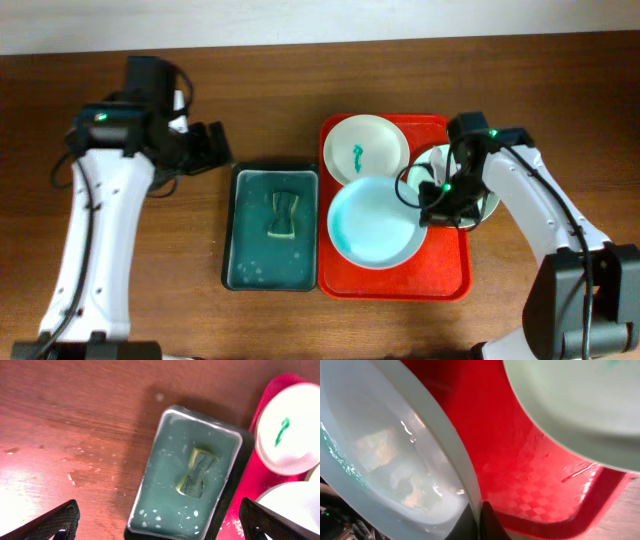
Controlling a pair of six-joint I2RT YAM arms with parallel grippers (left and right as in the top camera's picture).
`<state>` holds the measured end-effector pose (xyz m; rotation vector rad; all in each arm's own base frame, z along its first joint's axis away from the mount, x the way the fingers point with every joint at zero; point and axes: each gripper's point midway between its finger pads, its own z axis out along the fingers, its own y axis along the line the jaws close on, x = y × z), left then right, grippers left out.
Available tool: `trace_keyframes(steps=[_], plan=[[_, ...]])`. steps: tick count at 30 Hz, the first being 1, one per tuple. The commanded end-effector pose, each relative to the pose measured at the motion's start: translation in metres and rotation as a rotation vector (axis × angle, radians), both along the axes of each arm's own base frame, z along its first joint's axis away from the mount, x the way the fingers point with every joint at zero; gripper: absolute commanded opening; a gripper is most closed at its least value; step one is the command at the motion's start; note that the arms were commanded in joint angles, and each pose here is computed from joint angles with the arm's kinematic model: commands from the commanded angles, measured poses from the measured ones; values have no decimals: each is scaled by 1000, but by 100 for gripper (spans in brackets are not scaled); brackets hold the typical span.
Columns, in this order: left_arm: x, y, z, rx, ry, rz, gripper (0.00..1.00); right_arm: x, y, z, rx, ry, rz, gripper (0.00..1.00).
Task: Clean dirty plates on tray and stack at the side
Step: 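Lift the light blue plate with the right gripper and set it right of the tray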
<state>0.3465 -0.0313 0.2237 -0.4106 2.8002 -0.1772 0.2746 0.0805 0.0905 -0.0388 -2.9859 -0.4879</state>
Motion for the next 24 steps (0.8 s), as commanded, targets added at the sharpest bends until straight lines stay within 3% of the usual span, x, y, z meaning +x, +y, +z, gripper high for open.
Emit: trace_keyframes(steps=[1,5,11,17,24], plan=[[-4,15,22,-16,-66,43,100,18,27,28,15,-116,96,4],[-11,17,19,-14,-35,49,99,32,80,28,-15,-236,155,4],[-11,17,19,-14,-35,49,99,57,123,36,-264,-540,208,4],[-11,17,19,-14,-35,49,99,53,138,62,-483,-729,279,4],[-11,17,19,-14,-35,49,99,43,157,125,-655,-982,307,4]])
